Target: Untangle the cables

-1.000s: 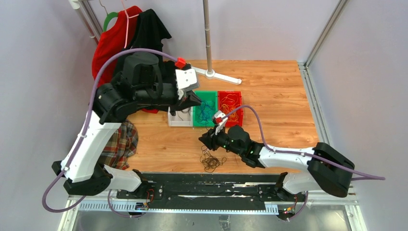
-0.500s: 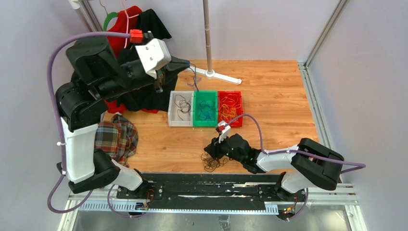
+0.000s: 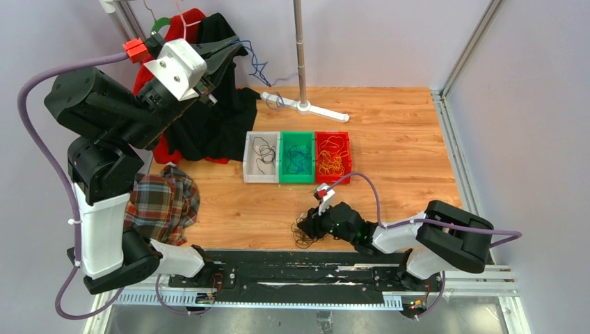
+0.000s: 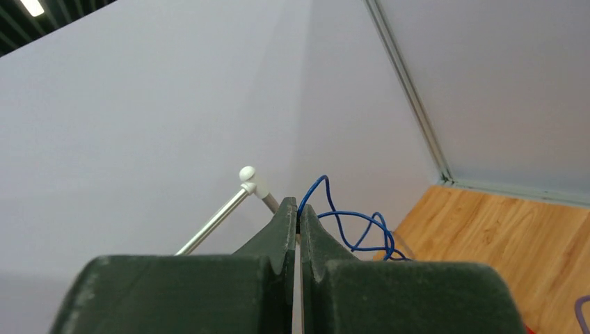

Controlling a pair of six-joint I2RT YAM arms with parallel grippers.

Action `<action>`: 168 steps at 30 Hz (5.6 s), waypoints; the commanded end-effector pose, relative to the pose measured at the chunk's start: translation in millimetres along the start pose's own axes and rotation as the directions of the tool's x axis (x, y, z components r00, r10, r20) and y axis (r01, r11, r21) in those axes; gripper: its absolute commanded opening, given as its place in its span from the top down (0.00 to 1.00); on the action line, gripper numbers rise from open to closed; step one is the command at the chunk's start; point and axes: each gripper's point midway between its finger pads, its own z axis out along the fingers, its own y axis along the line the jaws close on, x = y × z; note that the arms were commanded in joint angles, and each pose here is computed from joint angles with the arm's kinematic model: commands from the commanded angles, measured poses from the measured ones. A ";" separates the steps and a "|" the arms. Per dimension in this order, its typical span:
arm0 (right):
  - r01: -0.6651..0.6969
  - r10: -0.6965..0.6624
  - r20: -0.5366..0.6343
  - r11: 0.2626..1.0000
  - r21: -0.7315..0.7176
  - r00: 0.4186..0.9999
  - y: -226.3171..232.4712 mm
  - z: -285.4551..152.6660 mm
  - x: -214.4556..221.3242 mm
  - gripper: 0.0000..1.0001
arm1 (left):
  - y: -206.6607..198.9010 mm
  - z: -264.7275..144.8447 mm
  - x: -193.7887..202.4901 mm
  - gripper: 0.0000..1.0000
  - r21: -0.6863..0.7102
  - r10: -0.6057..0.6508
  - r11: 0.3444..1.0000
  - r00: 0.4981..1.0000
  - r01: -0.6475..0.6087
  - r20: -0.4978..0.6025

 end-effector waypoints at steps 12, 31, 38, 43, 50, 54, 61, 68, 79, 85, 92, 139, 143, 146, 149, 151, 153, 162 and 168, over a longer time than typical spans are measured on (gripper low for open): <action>0.031 -0.072 0.237 0.985 0.172 0.969 -7.0 -58.4 -100.2 0.34 | -80.5 1.8 120.1 1.00 0.166 -0.063 0.980 0.962 0.109 -0.265; -0.031 -0.136 0.358 0.905 0.423 0.924 -55.5 -105.2 -128.4 0.39 | -142.5 42.4 280.5 1.00 0.238 0.062 0.966 0.814 0.095 -0.577; -0.049 -0.133 0.361 0.891 0.452 0.923 -66.4 -116.1 -120.7 0.40 | -143.9 47.4 324.3 1.00 0.274 0.176 0.962 0.759 0.004 -0.627; -0.068 -0.122 0.374 0.887 0.456 0.919 -70.8 -120.1 -117.9 0.41 | -131.9 43.5 355.4 1.00 0.272 0.224 0.961 0.692 -0.042 -0.686; -0.065 -0.120 0.364 0.887 0.457 0.924 -71.1 -117.7 -116.4 0.42 | -161.0 29.6 400.7 1.00 0.318 0.231 0.948 0.630 0.026 -0.741; -0.057 -0.126 0.355 0.884 0.464 0.926 -72.1 -116.9 -116.1 0.43 | -185.4 26.5 428.6 1.00 0.335 0.214 0.937 0.602 0.095 -0.769; -0.049 -0.135 0.340 0.875 0.482 0.931 -76.6 -118.1 -114.0 0.45 | -211.9 24.5 488.2 1.00 0.366 0.258 0.925 0.537 0.104 -0.803; -0.052 -0.135 0.328 0.864 0.502 0.935 -83.7 -119.2 -108.5 0.46 | -224.1 30.7 533.6 1.00 0.331 0.221 0.934 0.518 0.131 -0.826; -0.058 -0.136 0.329 0.854 0.517 0.934 -89.4 -123.3 -112.7 0.49 | -259.3 16.4 576.8 1.00 0.321 0.188 0.925 0.489 0.204 -0.852; -0.051 -0.140 0.327 0.857 0.512 0.935 -87.8 -124.6 -114.5 0.49 | -248.7 24.8 567.1 0.78 0.319 0.198 0.923 0.446 0.215 -0.873; -0.047 -0.148 0.343 0.864 0.501 0.928 -83.6 -130.4 -123.3 0.50 | -219.8 33.4 510.2 0.32 0.311 0.177 0.916 0.438 0.254 -0.881; -0.052 -0.134 0.323 0.860 0.507 0.937 -88.2 -136.2 -110.6 0.51 | -400.2 -142.9 441.7 0.55 0.230 0.047 0.384 0.230 0.894 -0.972; -0.055 -0.134 0.326 0.859 0.509 0.936 -88.6 -137.5 -111.3 0.51 | -401.9 -140.5 436.2 0.67 0.227 0.034 0.362 0.231 0.904 -0.972; -0.054 -0.137 0.327 0.856 0.514 0.935 -89.3 -138.6 -111.4 0.51 | -400.9 -139.0 429.6 0.79 0.237 0.031 0.343 0.241 0.909 -0.970; -0.054 -0.139 0.330 0.856 0.514 0.934 -89.3 -140.5 -112.5 0.51 | -395.4 -139.4 421.0 0.92 0.245 0.042 0.339 0.245 0.908 -0.969; -0.053 -0.142 0.333 0.856 0.513 0.932 -88.9 -141.6 -113.7 0.51 | -387.9 -139.6 413.3 0.97 0.265 0.053 0.348 0.263 0.899 -0.963; -0.054 -0.143 0.338 0.858 0.511 0.930 -88.2 -142.2 -115.2 0.51 | -379.5 -139.7 405.5 0.99 0.285 0.063 0.364 0.281 0.887 -0.957; -0.038 -0.141 0.329 0.876 0.482 0.934 -81.2 -133.1 -117.4 0.48 | -379.0 -147.3 413.6 0.51 0.354 0.130 0.358 0.329 0.864 -0.935; -0.048 -0.128 0.335 0.881 0.471 0.933 -79.4 -132.7 -117.5 0.48 | -394.4 -151.8 439.0 0.49 0.323 0.176 0.334 0.278 0.885 -0.944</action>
